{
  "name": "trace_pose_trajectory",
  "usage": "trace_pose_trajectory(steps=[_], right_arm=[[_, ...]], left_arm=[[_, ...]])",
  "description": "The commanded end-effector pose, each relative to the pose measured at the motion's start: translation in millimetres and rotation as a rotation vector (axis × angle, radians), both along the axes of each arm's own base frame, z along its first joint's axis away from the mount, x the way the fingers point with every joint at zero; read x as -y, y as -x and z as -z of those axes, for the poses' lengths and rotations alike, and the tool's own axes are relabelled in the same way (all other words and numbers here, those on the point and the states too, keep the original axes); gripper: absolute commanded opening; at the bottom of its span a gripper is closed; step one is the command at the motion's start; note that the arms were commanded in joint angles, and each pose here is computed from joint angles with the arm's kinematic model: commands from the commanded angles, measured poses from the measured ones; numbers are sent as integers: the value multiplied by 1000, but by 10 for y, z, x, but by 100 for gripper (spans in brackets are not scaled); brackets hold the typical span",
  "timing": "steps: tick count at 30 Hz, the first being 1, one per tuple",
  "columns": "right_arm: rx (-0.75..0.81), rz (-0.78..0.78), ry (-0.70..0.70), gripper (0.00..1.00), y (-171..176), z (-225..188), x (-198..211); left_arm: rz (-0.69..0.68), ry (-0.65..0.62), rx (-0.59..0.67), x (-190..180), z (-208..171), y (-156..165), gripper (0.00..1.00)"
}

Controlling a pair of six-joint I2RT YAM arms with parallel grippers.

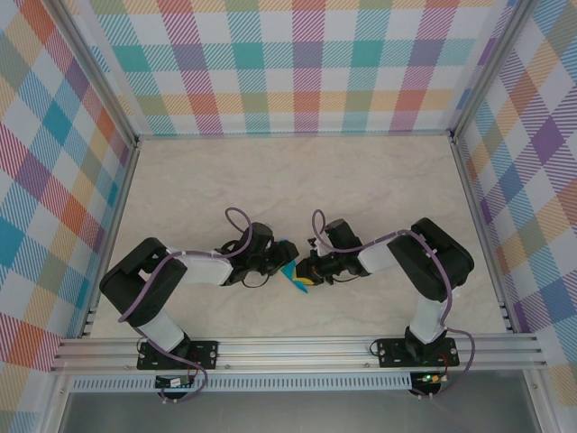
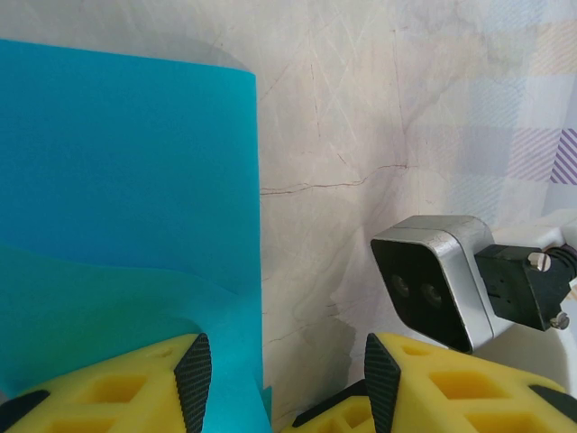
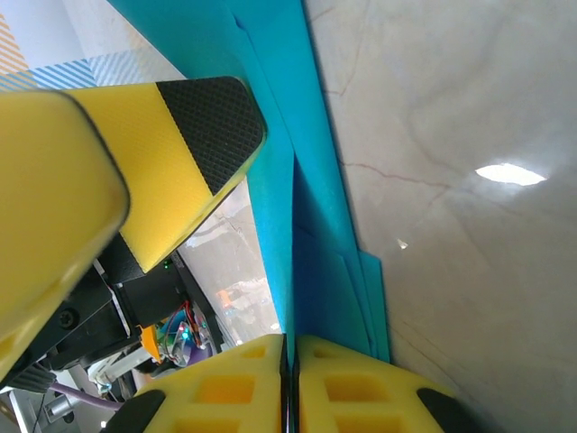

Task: Fold a paper plane with a square sheet of paper (pick it up from the middle)
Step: Fold the wing for the fifth time at the center of the table.

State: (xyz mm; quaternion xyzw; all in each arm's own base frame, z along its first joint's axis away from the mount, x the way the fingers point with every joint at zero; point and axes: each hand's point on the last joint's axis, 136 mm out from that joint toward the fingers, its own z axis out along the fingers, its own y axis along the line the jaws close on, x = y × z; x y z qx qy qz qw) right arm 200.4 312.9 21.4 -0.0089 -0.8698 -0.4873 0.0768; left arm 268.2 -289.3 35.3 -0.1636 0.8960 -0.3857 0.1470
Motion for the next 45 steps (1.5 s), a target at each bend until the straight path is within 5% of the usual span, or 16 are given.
trace_pose_trajectory(steps=[1,23,35,45], right_arm=[[-9,53,166,13,2,312,198],[77,32,208,22,13,6,234],[66,-74,188,13,231,58,158],[105,-150,312,11,424,185,225]], left_arm=[[-16,-98,-58,-140,310,112,51],[-9,-82,-47,-111,228,102,51],[-12,-82,-52,-114,228,104,51],[-21,-83,-67,-122,256,114,51]])
